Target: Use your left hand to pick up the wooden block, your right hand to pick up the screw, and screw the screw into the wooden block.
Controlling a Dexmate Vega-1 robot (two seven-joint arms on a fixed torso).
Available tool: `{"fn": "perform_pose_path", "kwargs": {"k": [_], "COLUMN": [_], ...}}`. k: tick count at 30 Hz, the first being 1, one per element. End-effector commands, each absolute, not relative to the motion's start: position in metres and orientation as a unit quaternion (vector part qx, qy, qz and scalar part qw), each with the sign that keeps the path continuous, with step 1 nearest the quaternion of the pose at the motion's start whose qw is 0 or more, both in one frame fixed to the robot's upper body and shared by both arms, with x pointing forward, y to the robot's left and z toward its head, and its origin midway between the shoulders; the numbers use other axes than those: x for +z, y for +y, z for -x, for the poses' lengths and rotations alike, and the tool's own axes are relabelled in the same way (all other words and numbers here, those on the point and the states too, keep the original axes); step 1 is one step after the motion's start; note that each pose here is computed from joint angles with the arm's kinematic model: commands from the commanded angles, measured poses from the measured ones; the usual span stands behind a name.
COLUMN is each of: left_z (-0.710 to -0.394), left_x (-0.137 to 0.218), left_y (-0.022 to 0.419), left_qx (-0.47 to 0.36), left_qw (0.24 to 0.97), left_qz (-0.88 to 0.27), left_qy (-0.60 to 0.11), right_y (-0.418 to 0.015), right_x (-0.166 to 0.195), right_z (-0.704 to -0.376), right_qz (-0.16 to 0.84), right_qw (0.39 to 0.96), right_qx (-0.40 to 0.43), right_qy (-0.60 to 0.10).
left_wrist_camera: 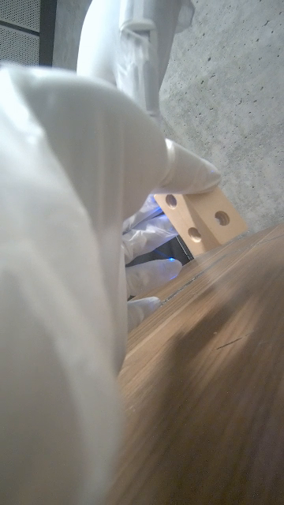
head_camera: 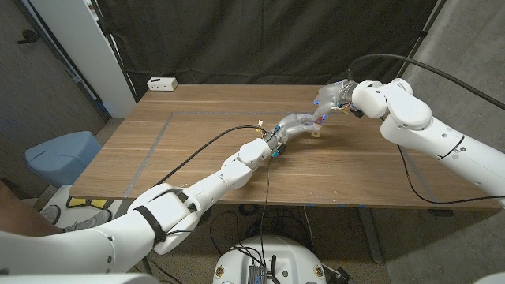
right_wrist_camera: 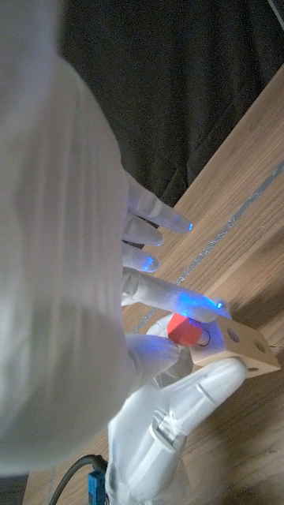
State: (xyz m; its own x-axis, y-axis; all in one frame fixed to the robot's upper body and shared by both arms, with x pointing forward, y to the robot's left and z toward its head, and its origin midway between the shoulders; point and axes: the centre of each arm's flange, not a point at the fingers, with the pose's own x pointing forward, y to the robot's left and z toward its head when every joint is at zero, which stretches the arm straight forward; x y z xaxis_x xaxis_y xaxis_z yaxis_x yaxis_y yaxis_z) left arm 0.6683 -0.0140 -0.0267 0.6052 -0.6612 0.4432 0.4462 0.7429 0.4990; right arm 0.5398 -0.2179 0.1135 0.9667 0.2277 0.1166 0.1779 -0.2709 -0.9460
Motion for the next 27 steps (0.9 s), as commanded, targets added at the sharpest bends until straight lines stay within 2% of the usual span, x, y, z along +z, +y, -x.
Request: {"fn": "perform_pose_path", "kwargs": {"k": [1,27], "left_z": [-0.6650,-0.6644], "left_x": [-0.0275,-0.0279], "left_y": [-0.0144,-0.0144], "left_qx": [-0.315,-0.315], "left_qw": [0.878,0.879], "left_qz": [-0.172,-0.169], "left_qy": [-0.315,-0.316], "right_y": [-0.2160,-0.2118], "right_x": [0.1092,0.1020], "right_z": [-0.5385,-0.5410], "right_qz": [0.794,0.785], "right_qw": [0.594,0.603], "right_qx": [0.018,0.000], "right_qy": [-0.128,-0.141]}}
